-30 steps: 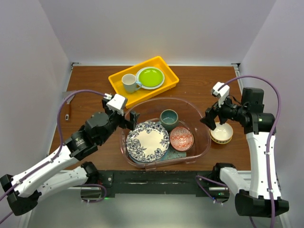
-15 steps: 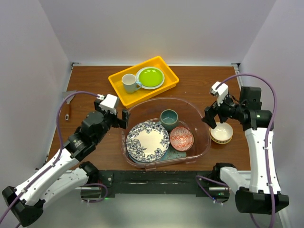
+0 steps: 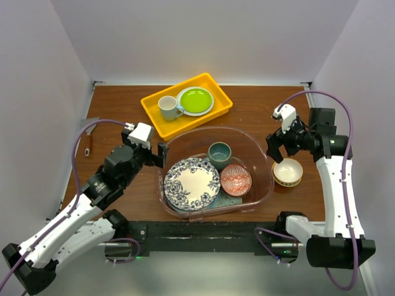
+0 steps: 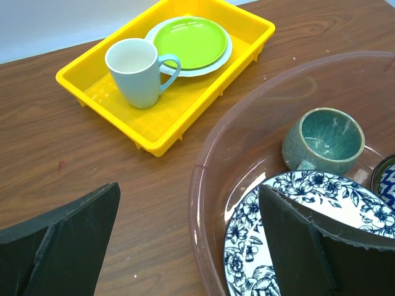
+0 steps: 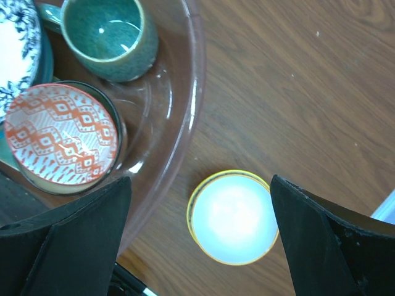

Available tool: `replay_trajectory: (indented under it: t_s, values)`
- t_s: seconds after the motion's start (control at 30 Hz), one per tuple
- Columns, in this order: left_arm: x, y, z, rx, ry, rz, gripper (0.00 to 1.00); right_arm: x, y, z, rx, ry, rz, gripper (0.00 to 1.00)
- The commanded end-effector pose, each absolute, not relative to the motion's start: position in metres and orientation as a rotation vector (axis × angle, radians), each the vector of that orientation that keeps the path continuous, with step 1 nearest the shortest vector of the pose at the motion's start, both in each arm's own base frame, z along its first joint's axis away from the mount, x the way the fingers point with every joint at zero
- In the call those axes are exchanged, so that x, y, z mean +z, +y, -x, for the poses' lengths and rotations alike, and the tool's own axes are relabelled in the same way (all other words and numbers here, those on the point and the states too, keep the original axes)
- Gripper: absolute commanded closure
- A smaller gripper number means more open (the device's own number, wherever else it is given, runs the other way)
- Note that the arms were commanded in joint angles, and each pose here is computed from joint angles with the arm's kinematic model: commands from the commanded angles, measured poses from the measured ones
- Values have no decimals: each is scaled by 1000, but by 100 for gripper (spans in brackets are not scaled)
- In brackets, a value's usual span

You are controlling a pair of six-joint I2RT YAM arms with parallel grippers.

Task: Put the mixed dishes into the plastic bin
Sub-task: Pick up the bowl from the center of the board.

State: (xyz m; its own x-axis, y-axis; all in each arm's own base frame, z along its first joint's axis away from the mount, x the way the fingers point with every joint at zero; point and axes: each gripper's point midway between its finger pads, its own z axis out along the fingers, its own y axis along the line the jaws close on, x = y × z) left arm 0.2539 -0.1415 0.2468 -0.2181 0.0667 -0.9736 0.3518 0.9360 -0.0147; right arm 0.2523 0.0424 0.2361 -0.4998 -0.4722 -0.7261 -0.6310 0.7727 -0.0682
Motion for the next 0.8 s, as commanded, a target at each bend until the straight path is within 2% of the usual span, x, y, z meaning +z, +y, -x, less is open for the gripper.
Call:
replay_trajectory:
  t_s: [0.0, 0.77]
  values:
    - [253, -141, -254, -283, 1749, -310, 0, 244, 23, -262, 127, 2206, 803, 1]
    - [254, -140, -252, -287, 1743, -312, 0, 211, -33, -268, -1, 2358, 749, 1]
